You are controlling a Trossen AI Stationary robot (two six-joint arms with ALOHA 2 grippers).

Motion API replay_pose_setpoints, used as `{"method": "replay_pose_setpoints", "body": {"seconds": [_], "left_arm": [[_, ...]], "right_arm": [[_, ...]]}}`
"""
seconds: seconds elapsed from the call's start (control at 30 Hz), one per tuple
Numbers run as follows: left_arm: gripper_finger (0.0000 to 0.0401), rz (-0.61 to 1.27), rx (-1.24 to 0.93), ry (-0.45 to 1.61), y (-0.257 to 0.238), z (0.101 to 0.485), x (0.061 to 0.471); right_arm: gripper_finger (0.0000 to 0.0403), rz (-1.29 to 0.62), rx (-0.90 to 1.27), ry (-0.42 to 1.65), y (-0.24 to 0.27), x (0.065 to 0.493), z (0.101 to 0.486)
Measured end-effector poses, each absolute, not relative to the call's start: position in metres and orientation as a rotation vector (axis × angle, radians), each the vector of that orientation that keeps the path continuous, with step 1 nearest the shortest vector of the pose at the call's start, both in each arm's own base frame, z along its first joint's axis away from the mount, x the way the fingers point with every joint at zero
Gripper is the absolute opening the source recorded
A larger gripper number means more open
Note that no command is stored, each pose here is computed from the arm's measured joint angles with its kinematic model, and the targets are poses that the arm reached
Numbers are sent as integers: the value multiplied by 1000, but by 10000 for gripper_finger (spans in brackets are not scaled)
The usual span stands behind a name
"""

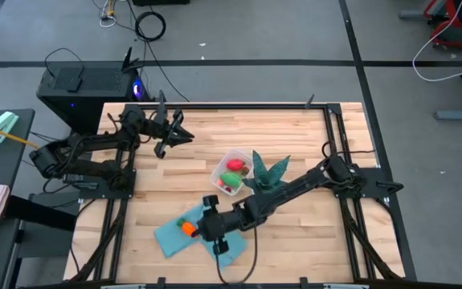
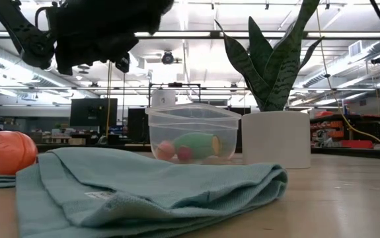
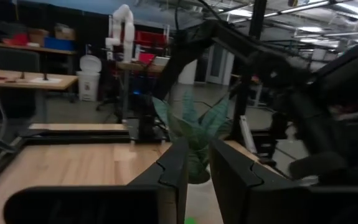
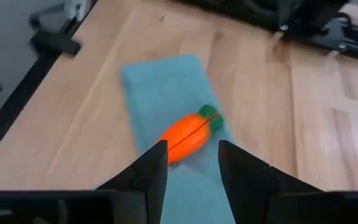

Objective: Pick and placing Produce into tupperware
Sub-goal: Put the carrot into the container

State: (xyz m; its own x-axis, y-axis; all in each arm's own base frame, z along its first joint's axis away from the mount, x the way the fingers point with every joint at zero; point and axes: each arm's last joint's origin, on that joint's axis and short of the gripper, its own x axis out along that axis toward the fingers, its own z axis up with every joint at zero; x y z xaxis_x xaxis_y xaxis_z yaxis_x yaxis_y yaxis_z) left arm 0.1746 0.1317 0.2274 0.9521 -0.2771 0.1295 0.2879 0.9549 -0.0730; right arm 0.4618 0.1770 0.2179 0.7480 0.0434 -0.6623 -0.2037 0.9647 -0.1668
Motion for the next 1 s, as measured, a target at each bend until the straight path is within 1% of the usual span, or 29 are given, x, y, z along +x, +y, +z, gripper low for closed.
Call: {"method": "replay_pose_setpoints", "body": {"seconds": [0.13,0.23,0.3,0.4,0.5,0.6,0.7,0.87,1.0], "left_arm": [[75,-296,-102,-110,135,227,172],[75,-307,-100,-104,136,227,170],[74,-309,-98,-103,136,227,169],[74,-308,-95,-104,136,227,169],[78,-310,-94,-104,136,227,169],[80,-308,-95,-104,136,227,169],[78,-309,-95,-104,136,227,169],[77,-307,-96,-105,136,227,169],[82,-308,-101,-101,136,227,169]], "right_arm": [[151,99,-178,676,158,468,202],[161,108,-125,677,146,470,193],[173,128,-94,685,141,471,190],[198,162,-36,626,141,476,194],[224,167,4,591,143,479,195],[239,164,21,593,146,480,192],[242,182,-8,602,155,479,188],[231,219,-87,594,178,482,195],[224,188,-131,618,187,481,205]]}}
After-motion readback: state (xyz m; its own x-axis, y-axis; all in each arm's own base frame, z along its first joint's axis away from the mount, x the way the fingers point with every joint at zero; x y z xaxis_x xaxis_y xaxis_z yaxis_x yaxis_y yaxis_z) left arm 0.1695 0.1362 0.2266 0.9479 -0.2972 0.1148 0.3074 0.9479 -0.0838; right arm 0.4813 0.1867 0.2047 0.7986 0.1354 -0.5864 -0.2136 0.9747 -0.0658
